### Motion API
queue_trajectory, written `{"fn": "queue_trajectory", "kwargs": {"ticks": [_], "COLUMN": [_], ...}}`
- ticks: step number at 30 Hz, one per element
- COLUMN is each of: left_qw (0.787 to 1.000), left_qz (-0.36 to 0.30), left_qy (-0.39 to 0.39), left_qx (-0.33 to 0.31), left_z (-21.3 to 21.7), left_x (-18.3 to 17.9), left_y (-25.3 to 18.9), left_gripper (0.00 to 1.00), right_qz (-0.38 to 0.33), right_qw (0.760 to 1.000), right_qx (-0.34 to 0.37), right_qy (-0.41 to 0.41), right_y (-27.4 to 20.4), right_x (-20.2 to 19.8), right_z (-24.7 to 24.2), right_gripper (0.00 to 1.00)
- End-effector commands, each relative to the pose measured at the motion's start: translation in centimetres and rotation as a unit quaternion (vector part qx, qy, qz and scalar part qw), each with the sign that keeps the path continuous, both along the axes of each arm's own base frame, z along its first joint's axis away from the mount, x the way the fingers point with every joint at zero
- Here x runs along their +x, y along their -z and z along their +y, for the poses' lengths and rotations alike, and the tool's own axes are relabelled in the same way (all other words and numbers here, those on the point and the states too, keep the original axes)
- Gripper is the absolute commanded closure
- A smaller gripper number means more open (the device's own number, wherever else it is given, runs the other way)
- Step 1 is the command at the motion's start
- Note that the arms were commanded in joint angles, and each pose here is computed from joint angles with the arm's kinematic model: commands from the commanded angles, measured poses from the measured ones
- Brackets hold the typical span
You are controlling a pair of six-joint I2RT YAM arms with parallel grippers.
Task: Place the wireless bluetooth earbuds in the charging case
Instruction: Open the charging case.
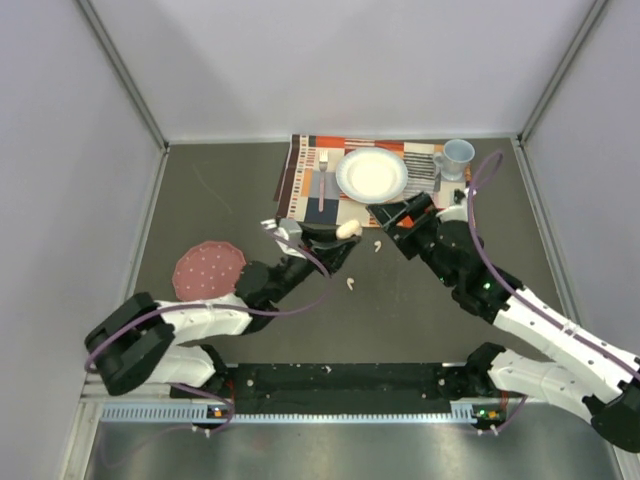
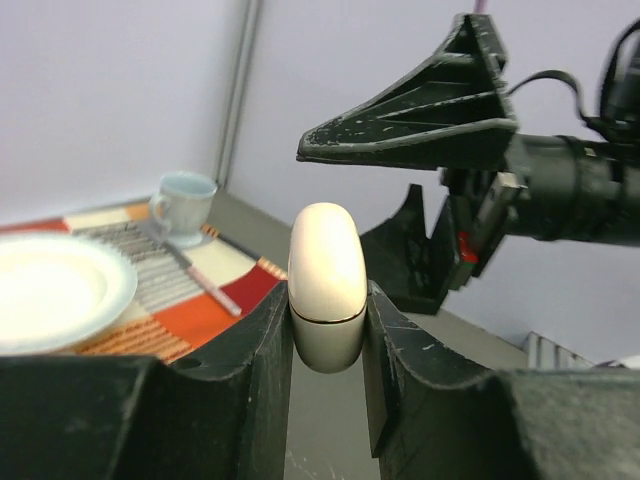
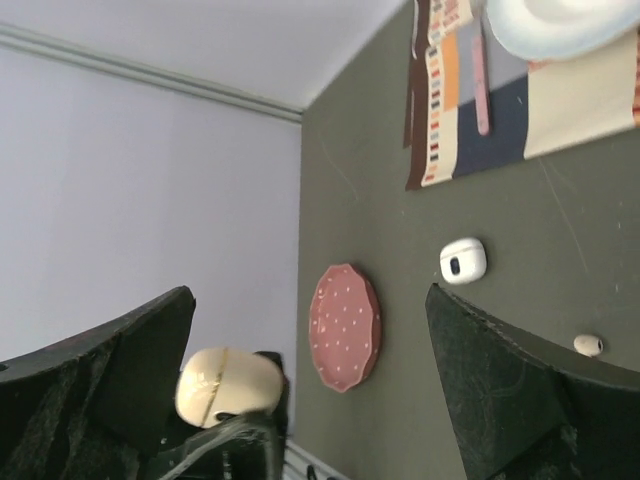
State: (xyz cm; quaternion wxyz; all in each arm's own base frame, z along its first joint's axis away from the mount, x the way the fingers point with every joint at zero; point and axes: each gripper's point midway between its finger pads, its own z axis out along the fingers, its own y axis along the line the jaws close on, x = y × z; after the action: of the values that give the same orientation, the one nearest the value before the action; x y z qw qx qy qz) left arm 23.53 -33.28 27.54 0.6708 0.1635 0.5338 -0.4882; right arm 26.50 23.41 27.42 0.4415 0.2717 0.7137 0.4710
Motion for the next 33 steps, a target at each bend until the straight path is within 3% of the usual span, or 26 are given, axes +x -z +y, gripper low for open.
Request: {"fn": "queue_trajectory", "kwargs": {"ticks": [1, 5, 8, 14, 18, 21, 25, 28, 33], "left_qw": [0.990, 0.983, 0.978, 0.975, 0.973, 0.971, 0.970, 0.971, 0.969], "left_qz": [-0.103, -0.120, -0.118, -0.127, -0.121, -0.125, -0.123, -0.125, -0.131], "left_qy": [0.089, 0.128, 0.136, 0.120, 0.112, 0.111, 0.114, 0.114, 0.132], "left_qx": [-0.026, 0.056, 0.107, 0.136, 0.162, 0.169, 0.176, 0.169, 0.161], "left_z": [2.1, 2.5, 2.4, 3.3, 3.5, 3.7, 4.0, 4.2, 3.9], "left_x": [-3.6, -4.9, -5.2, -5.4, -5.1, -5.1, -5.1, -5.2, -5.7], "left_y": [-5.4, -5.1, -4.4, -3.4, -2.5, -2.3, -2.0, -2.1, -2.6], "left_gripper": [1.00, 1.00, 1.00, 1.00, 1.00, 1.00, 1.00, 1.00, 1.00], "right_qz": [-0.068, -0.080, -0.107, -0.139, -0.145, -0.165, -0.216, -0.233, -0.227], "right_qw": [0.994, 0.983, 0.960, 0.932, 0.939, 0.941, 0.916, 0.901, 0.897], "right_qx": [-0.089, -0.103, -0.072, 0.018, -0.001, -0.066, -0.161, -0.181, -0.193], "right_qy": [-0.014, -0.128, -0.248, -0.335, -0.311, -0.288, -0.298, -0.318, -0.326], "right_y": [-4.6, -5.2, -5.9, -6.4, -5.5, -5.0, -4.5, -4.4, -3.7], "right_x": [0.1, -1.0, -4.0, -7.3, -7.0, -6.4, -7.0, -8.0, -7.9], "right_z": [-1.1, 2.3, 5.4, 7.5, 6.7, 5.5, 4.1, 3.8, 3.9], "right_gripper": [0.01, 0.01, 0.01, 0.01, 0.01, 0.01, 0.01, 0.01, 0.01]}}
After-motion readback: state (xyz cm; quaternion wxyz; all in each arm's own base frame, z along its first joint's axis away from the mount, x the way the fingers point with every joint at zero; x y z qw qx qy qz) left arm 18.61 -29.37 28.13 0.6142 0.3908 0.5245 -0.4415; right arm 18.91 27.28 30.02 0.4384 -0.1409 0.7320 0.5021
